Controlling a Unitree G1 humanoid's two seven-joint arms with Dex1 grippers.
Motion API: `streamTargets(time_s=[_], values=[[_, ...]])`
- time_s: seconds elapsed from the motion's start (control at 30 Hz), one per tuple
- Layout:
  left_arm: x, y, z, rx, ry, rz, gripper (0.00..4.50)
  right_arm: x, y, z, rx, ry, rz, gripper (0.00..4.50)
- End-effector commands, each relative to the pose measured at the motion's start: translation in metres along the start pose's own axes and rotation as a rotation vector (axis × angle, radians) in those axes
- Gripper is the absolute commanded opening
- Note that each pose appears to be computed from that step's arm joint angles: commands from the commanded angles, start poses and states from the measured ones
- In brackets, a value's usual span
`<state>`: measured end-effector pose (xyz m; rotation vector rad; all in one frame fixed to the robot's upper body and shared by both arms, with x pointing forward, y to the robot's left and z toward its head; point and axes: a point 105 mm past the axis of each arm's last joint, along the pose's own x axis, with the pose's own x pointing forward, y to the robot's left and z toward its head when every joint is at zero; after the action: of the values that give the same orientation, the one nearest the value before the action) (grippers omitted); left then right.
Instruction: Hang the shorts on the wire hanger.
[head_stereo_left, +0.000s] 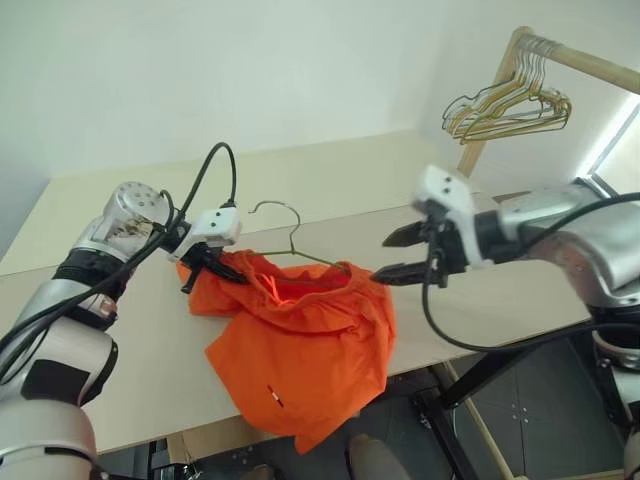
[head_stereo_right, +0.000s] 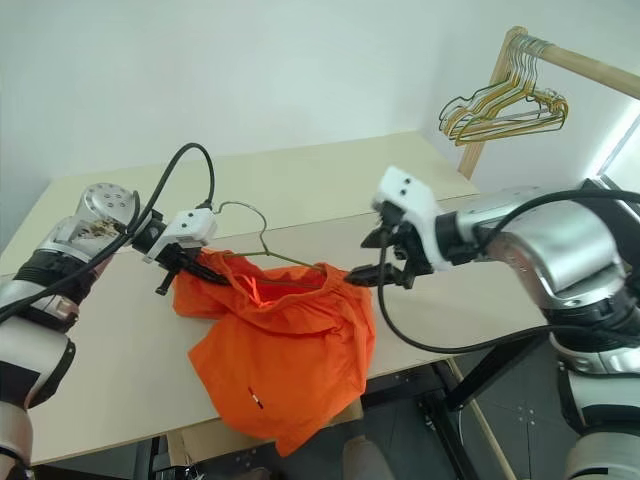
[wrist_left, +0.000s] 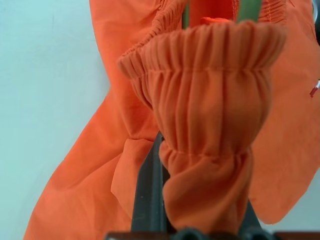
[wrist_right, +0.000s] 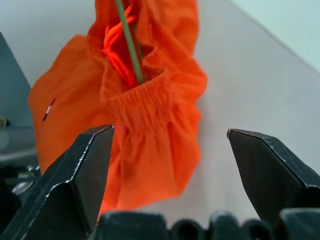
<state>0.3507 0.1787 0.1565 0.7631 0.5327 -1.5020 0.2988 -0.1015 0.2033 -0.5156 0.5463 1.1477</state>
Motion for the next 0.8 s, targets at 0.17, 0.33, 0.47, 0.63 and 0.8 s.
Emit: streamTargets(time_s=[0.17,0.33,0.47,0.63,0.8], values=[[-0.012,0.006,0.017,0.047,-0.051,0.044,0.00,0.022,-0.008,-0.002,-0.096,0.096,-0.041,4.21],[-0.012,0.005,0.017,0.047,-0.056,0.045,0.00,0.043,-0.015,0.002,-0.088,0.120,-0.032,4.21],[-0.013,0.005,0.018,0.049,-0.060,0.045,0.00,0.050,-0.012,0.008,-0.090,0.110,0.009,3.34],[-0.014,0.006,0.020,0.058,-0.058,0.048,0.00,0.049,-0.009,0.008,-0.103,0.114,0.031,1.57],[-0.013,0.006,0.021,0.078,-0.061,0.046,0.00,0.044,-0.001,0.013,-0.050,0.069,0.105,0.02]])
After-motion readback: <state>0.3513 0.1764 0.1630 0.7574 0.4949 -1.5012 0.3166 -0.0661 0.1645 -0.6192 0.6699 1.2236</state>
